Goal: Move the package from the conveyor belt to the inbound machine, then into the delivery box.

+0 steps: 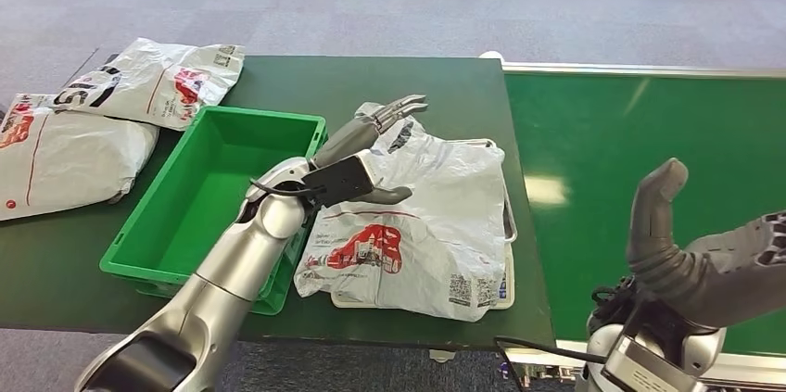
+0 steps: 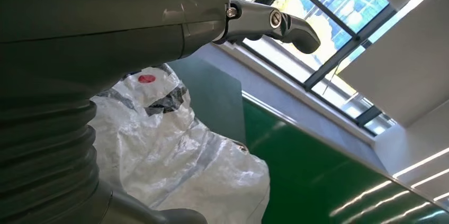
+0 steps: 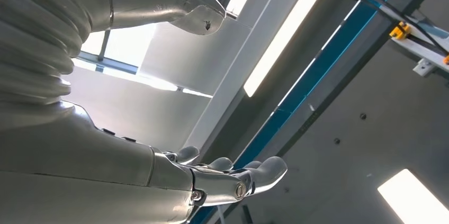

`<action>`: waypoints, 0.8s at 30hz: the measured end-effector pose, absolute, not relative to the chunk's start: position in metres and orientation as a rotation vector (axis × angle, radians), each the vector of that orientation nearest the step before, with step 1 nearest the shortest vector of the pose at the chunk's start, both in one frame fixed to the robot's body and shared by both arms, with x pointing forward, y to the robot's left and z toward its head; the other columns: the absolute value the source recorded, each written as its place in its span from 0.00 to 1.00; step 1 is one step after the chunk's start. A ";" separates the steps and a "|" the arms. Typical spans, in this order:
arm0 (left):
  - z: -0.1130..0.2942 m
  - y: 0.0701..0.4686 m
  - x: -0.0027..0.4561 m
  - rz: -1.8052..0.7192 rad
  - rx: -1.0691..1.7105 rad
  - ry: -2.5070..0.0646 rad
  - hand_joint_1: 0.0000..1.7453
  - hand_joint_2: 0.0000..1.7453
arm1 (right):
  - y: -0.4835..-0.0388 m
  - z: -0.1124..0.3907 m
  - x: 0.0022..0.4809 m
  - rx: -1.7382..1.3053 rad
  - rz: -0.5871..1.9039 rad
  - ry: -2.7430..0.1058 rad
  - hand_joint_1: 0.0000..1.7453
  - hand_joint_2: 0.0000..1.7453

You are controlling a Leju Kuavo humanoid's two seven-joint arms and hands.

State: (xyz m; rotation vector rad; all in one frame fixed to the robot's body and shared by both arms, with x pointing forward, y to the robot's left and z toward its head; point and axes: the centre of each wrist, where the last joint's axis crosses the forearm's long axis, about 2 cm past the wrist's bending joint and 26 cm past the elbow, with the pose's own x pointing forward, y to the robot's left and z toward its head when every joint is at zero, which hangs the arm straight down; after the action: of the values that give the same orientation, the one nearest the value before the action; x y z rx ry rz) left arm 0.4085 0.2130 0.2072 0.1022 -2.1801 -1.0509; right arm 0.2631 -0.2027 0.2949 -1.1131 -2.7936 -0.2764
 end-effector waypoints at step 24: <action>0.174 0.233 0.430 -1.300 -0.036 -1.841 0.00 1.00 | -0.200 0.290 0.268 -1.083 -0.266 -2.777 0.00 1.00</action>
State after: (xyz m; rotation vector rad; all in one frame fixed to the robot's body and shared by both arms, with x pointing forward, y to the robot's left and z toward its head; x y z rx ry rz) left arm 0.4296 0.2330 0.1740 -0.0356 -1.8408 -1.3000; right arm 0.2675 -0.1998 0.2896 -1.0831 -2.7766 -0.2665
